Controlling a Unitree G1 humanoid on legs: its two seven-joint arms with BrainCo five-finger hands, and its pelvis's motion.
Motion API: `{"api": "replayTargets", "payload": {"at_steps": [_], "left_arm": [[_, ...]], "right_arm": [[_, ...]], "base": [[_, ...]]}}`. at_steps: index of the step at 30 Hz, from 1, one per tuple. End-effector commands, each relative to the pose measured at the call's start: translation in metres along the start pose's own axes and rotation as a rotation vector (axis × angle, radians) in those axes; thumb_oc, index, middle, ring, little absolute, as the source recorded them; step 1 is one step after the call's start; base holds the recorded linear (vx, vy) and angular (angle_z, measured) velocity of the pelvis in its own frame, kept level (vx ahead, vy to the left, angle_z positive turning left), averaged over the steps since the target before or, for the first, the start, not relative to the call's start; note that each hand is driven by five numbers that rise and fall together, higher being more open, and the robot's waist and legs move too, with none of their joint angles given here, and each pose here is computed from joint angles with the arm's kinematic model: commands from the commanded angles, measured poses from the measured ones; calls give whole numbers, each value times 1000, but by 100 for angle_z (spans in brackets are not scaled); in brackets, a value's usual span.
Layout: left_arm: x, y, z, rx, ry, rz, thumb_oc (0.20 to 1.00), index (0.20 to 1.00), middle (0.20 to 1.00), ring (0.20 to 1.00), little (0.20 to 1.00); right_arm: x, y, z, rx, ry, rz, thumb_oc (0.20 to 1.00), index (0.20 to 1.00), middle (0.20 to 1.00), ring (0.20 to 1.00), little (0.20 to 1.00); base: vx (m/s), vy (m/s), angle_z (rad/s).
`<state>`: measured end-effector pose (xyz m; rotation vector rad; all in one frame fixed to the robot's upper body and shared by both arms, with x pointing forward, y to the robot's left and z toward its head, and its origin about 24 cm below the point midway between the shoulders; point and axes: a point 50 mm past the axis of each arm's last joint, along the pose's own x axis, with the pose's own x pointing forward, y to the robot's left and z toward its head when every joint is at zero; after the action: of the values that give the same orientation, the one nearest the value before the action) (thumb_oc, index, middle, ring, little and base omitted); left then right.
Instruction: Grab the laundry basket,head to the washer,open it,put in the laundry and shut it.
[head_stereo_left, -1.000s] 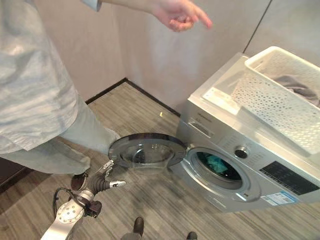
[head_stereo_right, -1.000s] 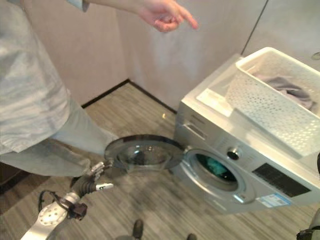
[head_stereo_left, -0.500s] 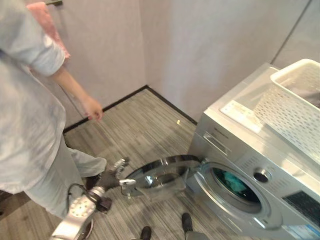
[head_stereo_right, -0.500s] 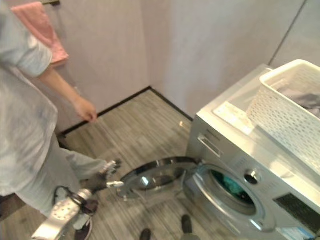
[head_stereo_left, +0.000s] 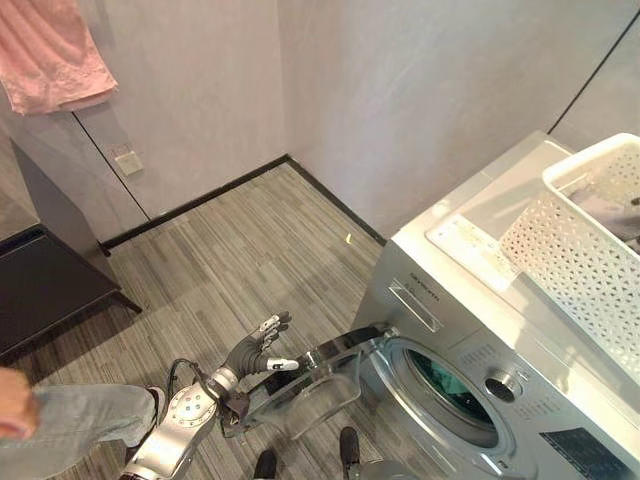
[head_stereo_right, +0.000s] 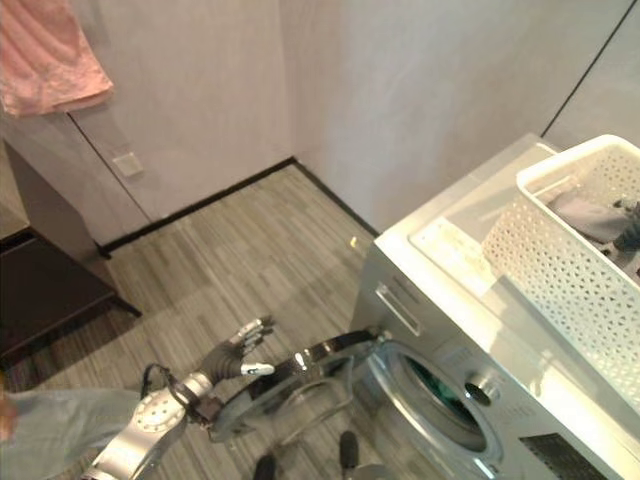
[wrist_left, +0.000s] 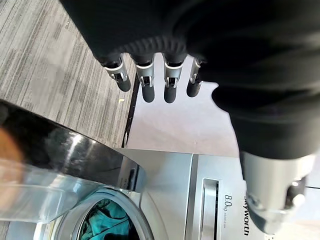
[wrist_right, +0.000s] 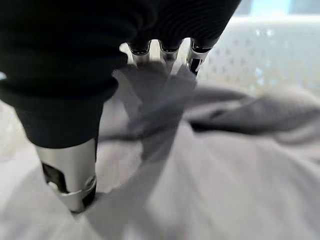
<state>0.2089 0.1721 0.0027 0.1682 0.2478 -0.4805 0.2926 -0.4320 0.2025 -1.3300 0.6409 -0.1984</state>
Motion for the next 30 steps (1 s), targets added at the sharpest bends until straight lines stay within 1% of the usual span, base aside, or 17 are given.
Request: {"api": "replayTargets", "payload": {"at_steps": [1, 3, 7, 8, 9, 11, 18, 19, 20, 23, 26, 28, 29, 30], "left_arm": [[-4, 6, 19, 86, -71, -41, 1000, 1000, 1000, 1000, 1000], [-6, 6, 19, 90, -70, -49, 1000, 1000, 1000, 1000, 1000], [-8, 7, 21, 92, -78, -49, 1000, 1000, 1000, 1000, 1000], [-9, 7, 22, 79, -81, -45, 1000, 1000, 1000, 1000, 1000], [-9, 7, 22, 79, -81, -46, 1000, 1000, 1000, 1000, 1000], [-9, 8, 22, 68, -83, -37, 1000, 1000, 1000, 1000, 1000], [-8, 8, 26, 61, -96, -35, 1000, 1000, 1000, 1000, 1000], [-7, 8, 27, 60, -99, -34, 1000, 1000, 1000, 1000, 1000], [-6, 8, 27, 58, -101, -34, 1000, 1000, 1000, 1000, 1000], [-4, 6, 29, 49, -109, -32, 1000, 1000, 1000, 1000, 1000], [0, 4, 30, 37, -123, -28, 1000, 1000, 1000, 1000, 1000], [0, 4, 30, 34, -123, -26, 1000, 1000, 1000, 1000, 1000], [0, 3, 29, 23, -126, -22, 1000, 1000, 1000, 1000, 1000], [-1, 4, 29, 21, -126, -20, 1000, 1000, 1000, 1000, 1000]], "right_arm": [[-9, -11, -16, -87, 59, 57, 1000, 1000, 1000, 1000, 1000], [-11, -1, -25, -116, 92, 127, 1000, 1000, 1000, 1000, 1000], [-13, 9, -32, -119, 106, 194, 1000, 1000, 1000, 1000, 1000], [-13, 19, -36, -105, 116, 233, 1000, 1000, 1000, 1000, 1000], [-13, 19, -37, -104, 116, 233, 1000, 1000, 1000, 1000, 1000], [-11, 35, -47, -88, 169, 282, 1000, 1000, 1000, 1000, 1000], [-10, 45, -58, -87, 239, 317, 1000, 1000, 1000, 1000, 1000], [-9, 44, -55, -77, 232, 315, 250, 250, 250, 250, 250], [-8, 44, -53, -70, 223, 313, 200, 200, 200, 200, 200], [-5, 35, -39, -50, 167, 264, 200, 200, 200, 200, 200], [-2, 20, -25, 60, 87, 140, 200, 200, 200, 200, 200], [-2, 18, -23, 87, 71, 122, 200, 200, 200, 200, 200], [-1, 9, -18, 189, 35, 46, 200, 200, 200, 200, 200], [-1, 11, -20, 210, 41, 38, 200, 200, 200, 200, 200]], "base": [[22, -29, 3], [19, -10, 1], [-12, -9, 1], [-38, -29, 4], [-44, -40, 4], [-7, -17, 0], [-6, -4, 1], [-9, -11, 6], [0, -10, 4], [0, 0, 0], [-4, 9, -2], [-2, 6, -2], [2, 7, -5], [2, 7, -5]]}}
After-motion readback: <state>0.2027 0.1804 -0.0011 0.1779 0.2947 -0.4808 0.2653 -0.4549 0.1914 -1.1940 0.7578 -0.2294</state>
